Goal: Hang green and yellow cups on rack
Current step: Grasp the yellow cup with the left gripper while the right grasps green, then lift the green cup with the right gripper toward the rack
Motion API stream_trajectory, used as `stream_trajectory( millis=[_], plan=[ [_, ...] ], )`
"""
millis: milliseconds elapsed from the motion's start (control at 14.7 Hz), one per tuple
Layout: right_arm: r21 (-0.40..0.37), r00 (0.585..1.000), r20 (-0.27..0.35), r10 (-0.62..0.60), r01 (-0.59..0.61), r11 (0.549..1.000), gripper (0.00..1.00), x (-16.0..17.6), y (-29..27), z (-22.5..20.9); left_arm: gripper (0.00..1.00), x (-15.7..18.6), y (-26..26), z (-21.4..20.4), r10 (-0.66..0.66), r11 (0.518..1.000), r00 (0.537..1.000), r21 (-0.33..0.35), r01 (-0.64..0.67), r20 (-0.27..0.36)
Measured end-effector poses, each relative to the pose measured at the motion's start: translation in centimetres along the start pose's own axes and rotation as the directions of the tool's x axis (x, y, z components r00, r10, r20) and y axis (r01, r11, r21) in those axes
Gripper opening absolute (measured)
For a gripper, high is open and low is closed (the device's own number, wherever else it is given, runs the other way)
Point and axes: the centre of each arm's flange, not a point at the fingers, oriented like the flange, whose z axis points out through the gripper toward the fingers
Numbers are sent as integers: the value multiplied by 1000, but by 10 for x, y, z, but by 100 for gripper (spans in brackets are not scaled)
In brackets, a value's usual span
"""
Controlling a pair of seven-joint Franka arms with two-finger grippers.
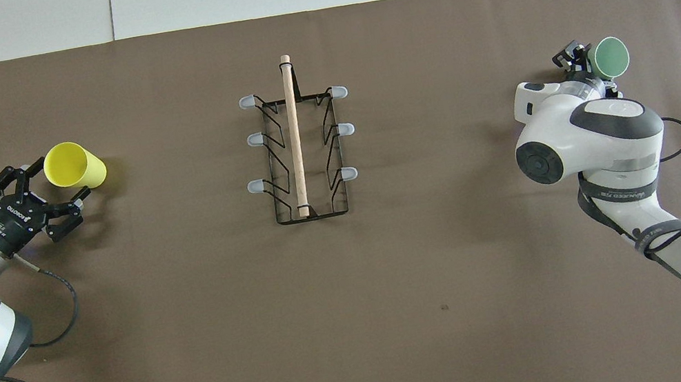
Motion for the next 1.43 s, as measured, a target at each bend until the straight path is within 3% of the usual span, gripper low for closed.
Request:
stream_trajectory(
  millis=[476, 953, 1089, 1225, 1429],
  plan=[
    [-2, 1000, -1, 21, -21, 1000, 65, -2, 1, -1, 100, -3, -5, 7, 9, 1000, 1000, 5, -9, -6],
    [60, 966, -119, 231, -225, 972, 65, -42, 24, -40, 100, -5, -16, 21, 35, 999, 999, -1, -35, -24],
    [101, 935, -162, 316, -303, 948, 65, -52, 32, -57, 100, -4, -16, 22, 36, 999, 999, -4, -36, -29],
    [169, 879, -214, 427, -397, 902, 65, -60, 44, -83, 96, -4, -17, 23, 37, 999, 999, -5, -37, -34],
    [380, 731, -281, 621, -510, 772, 65, -63, 70, -152, 68, -5, -19, 25, 55, 998, 998, -4, -55, -44]
  ],
)
